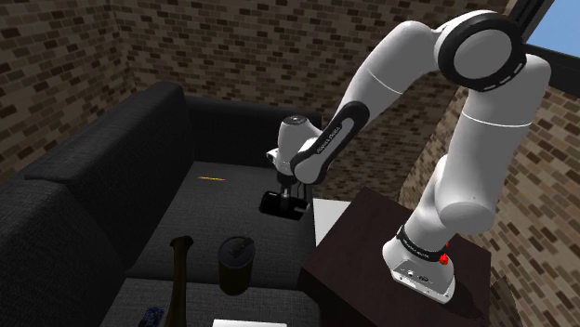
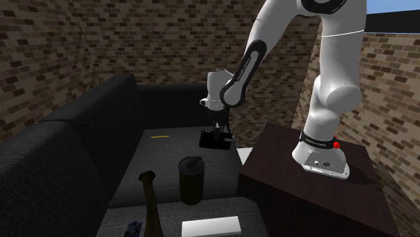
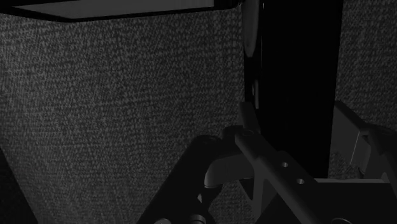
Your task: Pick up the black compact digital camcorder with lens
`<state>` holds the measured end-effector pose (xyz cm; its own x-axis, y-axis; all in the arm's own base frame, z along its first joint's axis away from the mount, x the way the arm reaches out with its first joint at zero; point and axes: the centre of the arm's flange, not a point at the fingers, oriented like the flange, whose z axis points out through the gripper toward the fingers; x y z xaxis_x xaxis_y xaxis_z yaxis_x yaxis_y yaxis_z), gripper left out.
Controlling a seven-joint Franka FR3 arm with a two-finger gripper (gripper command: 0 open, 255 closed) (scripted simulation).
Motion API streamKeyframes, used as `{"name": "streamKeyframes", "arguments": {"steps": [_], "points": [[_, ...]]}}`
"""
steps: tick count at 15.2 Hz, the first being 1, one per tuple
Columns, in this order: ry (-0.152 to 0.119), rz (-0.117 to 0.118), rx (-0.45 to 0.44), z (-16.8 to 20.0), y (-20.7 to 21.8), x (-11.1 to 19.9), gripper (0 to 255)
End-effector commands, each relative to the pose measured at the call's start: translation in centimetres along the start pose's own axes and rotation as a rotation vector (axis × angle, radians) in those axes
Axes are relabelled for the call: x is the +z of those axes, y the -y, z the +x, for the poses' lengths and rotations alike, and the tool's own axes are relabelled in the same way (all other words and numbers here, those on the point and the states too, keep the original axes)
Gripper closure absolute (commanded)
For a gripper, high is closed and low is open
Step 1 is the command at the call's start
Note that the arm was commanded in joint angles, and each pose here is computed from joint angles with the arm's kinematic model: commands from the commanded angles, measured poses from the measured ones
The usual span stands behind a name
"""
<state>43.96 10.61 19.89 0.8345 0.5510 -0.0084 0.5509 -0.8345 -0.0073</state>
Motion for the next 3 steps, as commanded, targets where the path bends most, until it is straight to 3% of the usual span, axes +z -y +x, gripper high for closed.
{"name": "streamKeyframes", "arguments": {"steps": [1, 3], "points": [[0.0, 0.0, 0.0, -0.02, -0.01, -1.03, 255], [0.0, 0.0, 0.0, -0.02, -0.01, -1.12, 255]]}}
